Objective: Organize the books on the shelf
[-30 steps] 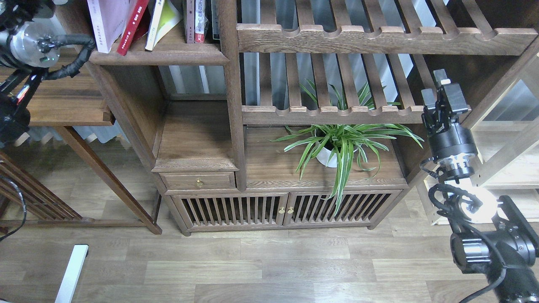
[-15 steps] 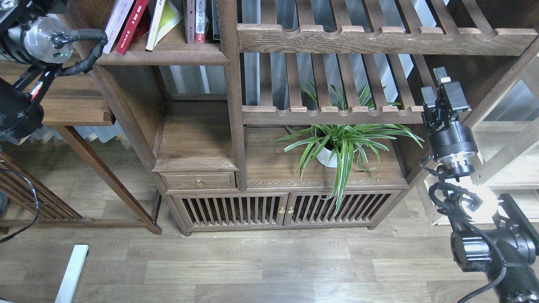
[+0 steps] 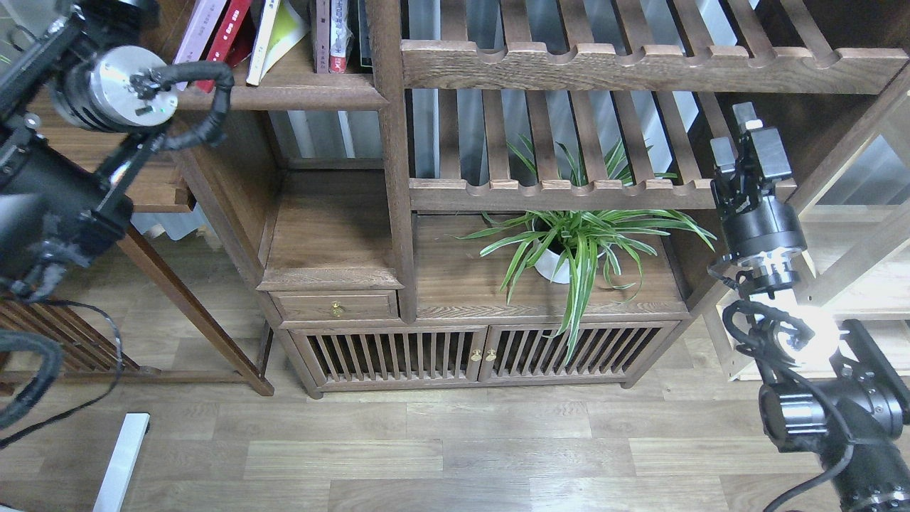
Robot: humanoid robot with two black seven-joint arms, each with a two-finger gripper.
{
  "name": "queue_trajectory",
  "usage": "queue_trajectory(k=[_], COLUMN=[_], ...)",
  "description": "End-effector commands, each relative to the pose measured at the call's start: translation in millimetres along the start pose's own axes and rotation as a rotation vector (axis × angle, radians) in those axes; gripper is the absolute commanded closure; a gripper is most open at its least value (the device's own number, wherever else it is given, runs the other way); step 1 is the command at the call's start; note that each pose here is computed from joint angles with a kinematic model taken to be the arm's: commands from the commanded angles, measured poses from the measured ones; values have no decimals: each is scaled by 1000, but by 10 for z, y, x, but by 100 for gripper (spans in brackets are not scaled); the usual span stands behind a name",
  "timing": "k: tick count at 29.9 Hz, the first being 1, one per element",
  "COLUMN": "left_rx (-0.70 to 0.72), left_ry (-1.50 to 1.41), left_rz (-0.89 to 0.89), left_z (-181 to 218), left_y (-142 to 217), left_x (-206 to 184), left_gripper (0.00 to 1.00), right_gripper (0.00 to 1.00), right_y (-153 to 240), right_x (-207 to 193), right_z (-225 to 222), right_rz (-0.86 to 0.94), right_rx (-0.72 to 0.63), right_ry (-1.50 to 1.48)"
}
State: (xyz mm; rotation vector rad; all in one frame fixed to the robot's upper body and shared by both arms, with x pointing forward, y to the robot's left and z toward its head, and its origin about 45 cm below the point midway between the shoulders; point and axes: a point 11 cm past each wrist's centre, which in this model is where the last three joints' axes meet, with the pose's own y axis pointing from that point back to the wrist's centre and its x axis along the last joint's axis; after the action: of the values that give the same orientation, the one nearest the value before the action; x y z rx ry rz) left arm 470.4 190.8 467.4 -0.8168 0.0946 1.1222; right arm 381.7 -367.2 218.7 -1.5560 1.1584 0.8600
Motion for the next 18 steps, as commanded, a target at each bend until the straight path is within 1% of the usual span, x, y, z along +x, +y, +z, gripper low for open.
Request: queue_trajectory(k=[1, 6, 11, 14, 18], left_rx=[18, 44, 107, 159, 270], left_ry=[128, 282, 358, 420, 501], left_rz=[-91, -260, -343, -438, -568], left_z=[-103, -232, -412, -534, -798], left_y=[54, 160, 209, 271, 494], left_x=[-179, -501, -761, -985, -1208], left_gripper=[1, 1, 1, 1, 1], right_gripper=[11, 10, 10, 10, 10], right_y=[-41, -92, -128, -222, -258], right_x=[-74, -151, -225, -336, -387], right_z=[25, 66, 200, 299, 348], right_rz=[-24, -50, -83, -121, -136], right_rx=[-2, -8, -12, -15, -24], right_ry=[-8, -16, -52, -78, -81])
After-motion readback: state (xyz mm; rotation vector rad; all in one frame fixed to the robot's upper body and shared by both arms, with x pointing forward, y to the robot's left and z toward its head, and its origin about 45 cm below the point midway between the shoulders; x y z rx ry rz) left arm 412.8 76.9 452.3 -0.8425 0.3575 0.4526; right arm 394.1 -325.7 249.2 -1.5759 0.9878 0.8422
